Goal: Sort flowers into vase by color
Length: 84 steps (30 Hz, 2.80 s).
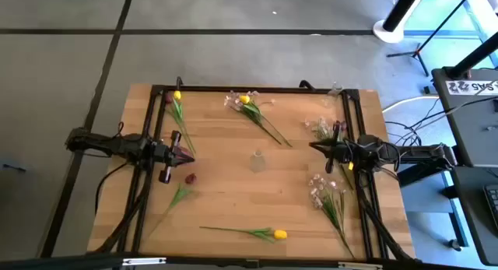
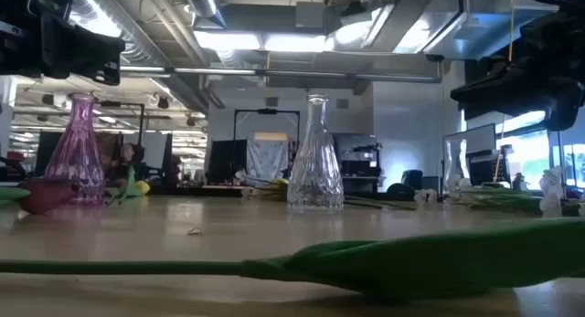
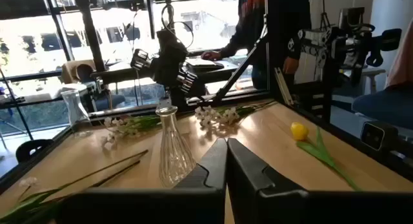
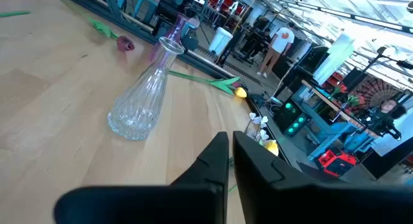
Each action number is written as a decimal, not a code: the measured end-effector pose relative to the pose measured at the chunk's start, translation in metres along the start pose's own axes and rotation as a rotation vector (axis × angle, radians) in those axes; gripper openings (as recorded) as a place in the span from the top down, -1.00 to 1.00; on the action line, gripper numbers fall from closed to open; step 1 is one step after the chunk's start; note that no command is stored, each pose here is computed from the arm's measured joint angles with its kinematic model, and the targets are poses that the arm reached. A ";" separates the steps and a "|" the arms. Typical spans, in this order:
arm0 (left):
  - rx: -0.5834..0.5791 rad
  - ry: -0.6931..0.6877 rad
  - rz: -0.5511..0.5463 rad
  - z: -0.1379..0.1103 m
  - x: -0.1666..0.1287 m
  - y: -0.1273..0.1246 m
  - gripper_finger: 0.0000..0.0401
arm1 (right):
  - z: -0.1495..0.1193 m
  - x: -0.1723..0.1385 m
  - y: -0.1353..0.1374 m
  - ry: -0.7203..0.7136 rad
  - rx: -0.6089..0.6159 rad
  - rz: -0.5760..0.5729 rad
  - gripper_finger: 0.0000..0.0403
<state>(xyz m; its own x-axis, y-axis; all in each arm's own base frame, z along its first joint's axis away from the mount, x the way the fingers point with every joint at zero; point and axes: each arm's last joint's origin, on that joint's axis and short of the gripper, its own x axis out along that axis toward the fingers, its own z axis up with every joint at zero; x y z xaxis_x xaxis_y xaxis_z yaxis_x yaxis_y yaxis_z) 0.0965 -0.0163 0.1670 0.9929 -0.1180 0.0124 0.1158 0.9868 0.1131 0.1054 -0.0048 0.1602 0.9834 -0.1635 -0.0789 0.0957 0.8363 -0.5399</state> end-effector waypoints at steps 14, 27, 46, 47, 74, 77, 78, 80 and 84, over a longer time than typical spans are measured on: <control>0.000 0.000 0.000 0.000 0.000 0.000 1.00 | 0.000 0.000 0.000 0.000 0.000 0.000 0.88; 0.000 0.000 0.000 0.000 0.000 0.000 1.00 | 0.000 0.000 0.000 0.000 0.000 0.000 0.88; 0.000 0.000 0.000 0.000 0.000 0.000 1.00 | 0.000 0.000 0.000 0.000 0.000 0.000 0.88; 0.000 0.000 0.000 0.000 0.000 0.000 1.00 | 0.000 0.000 0.000 0.000 0.000 0.000 0.88; -0.001 0.000 0.000 0.000 0.000 0.000 1.00 | 0.133 0.056 -0.040 0.696 0.676 0.382 0.94; -0.001 0.000 0.000 0.000 0.000 0.000 1.00 | 0.149 0.065 -0.031 0.923 0.835 0.394 0.89; -0.001 0.000 0.000 0.000 0.000 0.000 1.00 | 0.155 0.068 -0.028 0.986 0.854 0.409 0.84; -0.001 0.000 0.000 0.000 0.000 0.000 1.00 | 0.165 0.072 -0.020 1.085 0.882 0.434 0.70; -0.001 -0.001 0.000 0.000 0.000 0.000 1.00 | 0.162 0.078 0.001 1.314 0.865 0.434 0.28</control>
<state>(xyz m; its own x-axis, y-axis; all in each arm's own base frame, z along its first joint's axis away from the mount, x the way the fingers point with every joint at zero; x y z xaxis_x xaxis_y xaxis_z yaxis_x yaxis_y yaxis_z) 0.0965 -0.0163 0.1674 0.9929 -0.1180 0.0135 0.1157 0.9870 0.1119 0.2075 0.0681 0.2886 0.2012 0.2192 -0.9547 0.3608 0.8895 0.2803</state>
